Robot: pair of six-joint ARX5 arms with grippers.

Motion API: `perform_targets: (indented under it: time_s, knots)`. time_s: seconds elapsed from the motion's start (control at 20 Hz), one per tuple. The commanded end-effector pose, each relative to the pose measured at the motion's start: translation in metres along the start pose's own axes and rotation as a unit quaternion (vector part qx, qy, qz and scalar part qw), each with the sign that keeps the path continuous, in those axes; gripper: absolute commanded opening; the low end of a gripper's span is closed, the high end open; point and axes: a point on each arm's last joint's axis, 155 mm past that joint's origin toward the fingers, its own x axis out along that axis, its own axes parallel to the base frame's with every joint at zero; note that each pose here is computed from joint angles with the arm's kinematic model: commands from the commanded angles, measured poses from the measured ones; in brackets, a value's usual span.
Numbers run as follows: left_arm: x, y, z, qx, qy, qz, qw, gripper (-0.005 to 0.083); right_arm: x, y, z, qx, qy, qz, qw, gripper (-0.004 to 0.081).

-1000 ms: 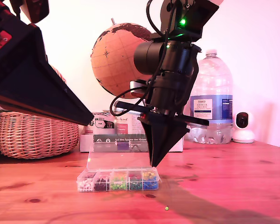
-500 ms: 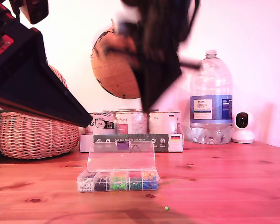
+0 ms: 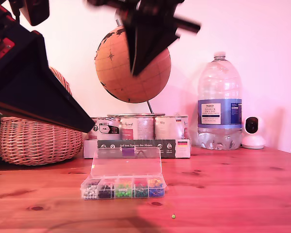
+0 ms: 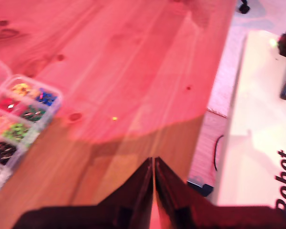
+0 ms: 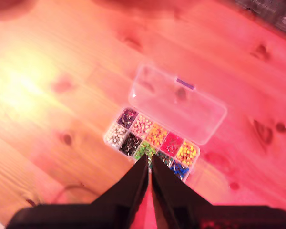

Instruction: Sort the loose pins on the table into their correct compartments

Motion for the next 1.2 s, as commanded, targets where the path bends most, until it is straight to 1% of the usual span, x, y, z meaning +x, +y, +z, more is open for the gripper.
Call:
perform_targets:
  time_s: [0.0, 0.1, 0.15, 0.25, 0.3, 0.35, 0.5, 0.7, 0.85, 1.05, 1.15]
  knots:
    - [0.002, 0.003, -0.005, -0.011, 0.005, 0.002, 1.0, -0.0019, 0.012, -0.004, -0.028, 0.008, 0.011, -0.004, 1.0, -0.0013]
    - [0.002, 0.003, -0.006, -0.012, 0.007, 0.002, 1.0, -0.0019, 0.012, -0.004, -0.046, 0.031, 0.012, 0.006, 0.999, -0.0013]
    - [0.002, 0.003, -0.006, -0.013, 0.007, 0.002, 1.0, -0.0019, 0.013, -0.004, -0.057, 0.04, 0.025, 0.011, 0.999, -0.0013]
    - [0.002, 0.002, -0.007, -0.013, 0.009, 0.001, 1.0, -0.0019, 0.012, -0.003, -0.079, 0.059, 0.069, 0.014, 0.996, -0.0013]
    - [0.002, 0.002, -0.007, -0.014, 0.01, 0.001, 1.0, -0.0019, 0.013, -0.004, -0.087, 0.076, 0.086, 0.011, 0.993, -0.0013]
    - [0.002, 0.002, -0.009, -0.015, 0.012, 0.0, 1.0, -0.0019, 0.014, 0.0, -0.092, 0.091, 0.098, 0.018, 0.991, -0.0013]
    - [0.001, 0.0, -0.015, -0.02, 0.024, -0.004, 0.999, -0.0019, 0.021, 0.01, -0.101, 0.138, 0.128, 0.046, 0.981, -0.0013]
    - [0.003, 0.005, -0.017, -0.029, 0.031, 0.018, 0.999, -0.0019, 0.037, 0.011, -0.117, 0.174, 0.172, 0.049, 0.968, -0.0013]
    - [0.003, 0.009, -0.018, -0.035, 0.033, 0.032, 0.998, -0.0019, 0.05, 0.011, -0.127, 0.177, 0.199, 0.039, 0.963, -0.0013]
    - [0.003, 0.01, -0.018, -0.039, 0.032, 0.034, 0.998, -0.0019, 0.058, 0.009, -0.136, 0.181, 0.234, 0.029, 0.955, -0.0011]
    - [0.003, 0.01, -0.017, -0.038, 0.03, 0.034, 0.998, -0.0019, 0.061, 0.008, -0.138, 0.184, 0.244, 0.024, 0.952, 0.002]
